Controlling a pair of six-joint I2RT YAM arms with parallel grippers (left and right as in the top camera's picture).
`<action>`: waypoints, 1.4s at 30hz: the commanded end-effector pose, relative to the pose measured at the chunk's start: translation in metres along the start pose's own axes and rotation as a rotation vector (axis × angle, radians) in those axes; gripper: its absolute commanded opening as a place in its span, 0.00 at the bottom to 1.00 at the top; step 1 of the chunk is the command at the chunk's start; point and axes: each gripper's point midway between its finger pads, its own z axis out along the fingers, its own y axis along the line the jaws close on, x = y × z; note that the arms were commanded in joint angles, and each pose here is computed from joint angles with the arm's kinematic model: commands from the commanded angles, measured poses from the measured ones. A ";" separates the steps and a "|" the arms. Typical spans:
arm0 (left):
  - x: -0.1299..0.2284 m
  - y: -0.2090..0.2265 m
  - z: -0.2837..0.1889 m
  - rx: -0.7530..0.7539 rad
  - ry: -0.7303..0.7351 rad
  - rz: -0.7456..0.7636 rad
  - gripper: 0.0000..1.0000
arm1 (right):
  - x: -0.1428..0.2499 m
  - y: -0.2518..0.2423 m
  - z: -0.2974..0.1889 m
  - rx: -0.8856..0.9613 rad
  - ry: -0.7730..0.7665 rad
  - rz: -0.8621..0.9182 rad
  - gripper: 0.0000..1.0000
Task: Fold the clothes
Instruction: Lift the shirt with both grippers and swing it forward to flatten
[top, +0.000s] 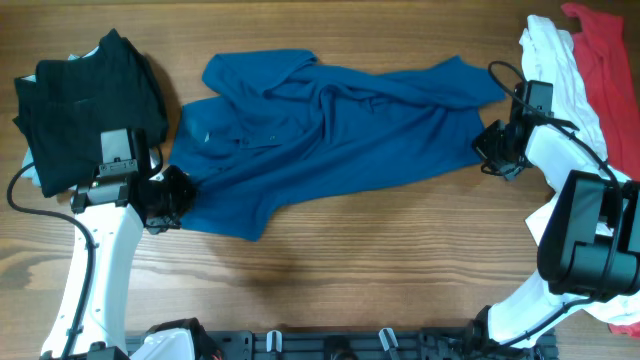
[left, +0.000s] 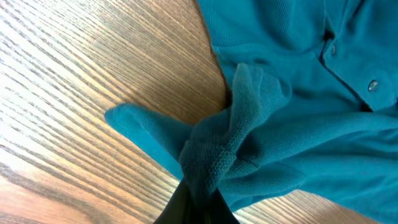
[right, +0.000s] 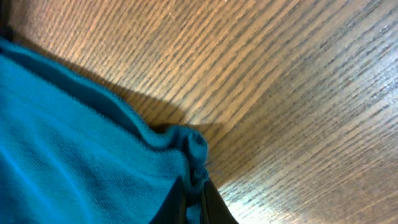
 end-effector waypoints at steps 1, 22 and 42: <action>-0.011 -0.001 -0.003 -0.003 -0.043 0.018 0.04 | 0.013 -0.009 -0.005 0.044 0.062 -0.073 0.04; -0.061 -0.089 -0.372 0.479 -0.974 0.168 0.04 | 0.000 -0.013 -0.497 -0.439 -0.962 -0.186 0.04; -0.146 -0.146 -0.237 0.391 -0.611 0.183 0.04 | -0.086 0.069 -0.342 -0.293 -0.592 -0.264 0.04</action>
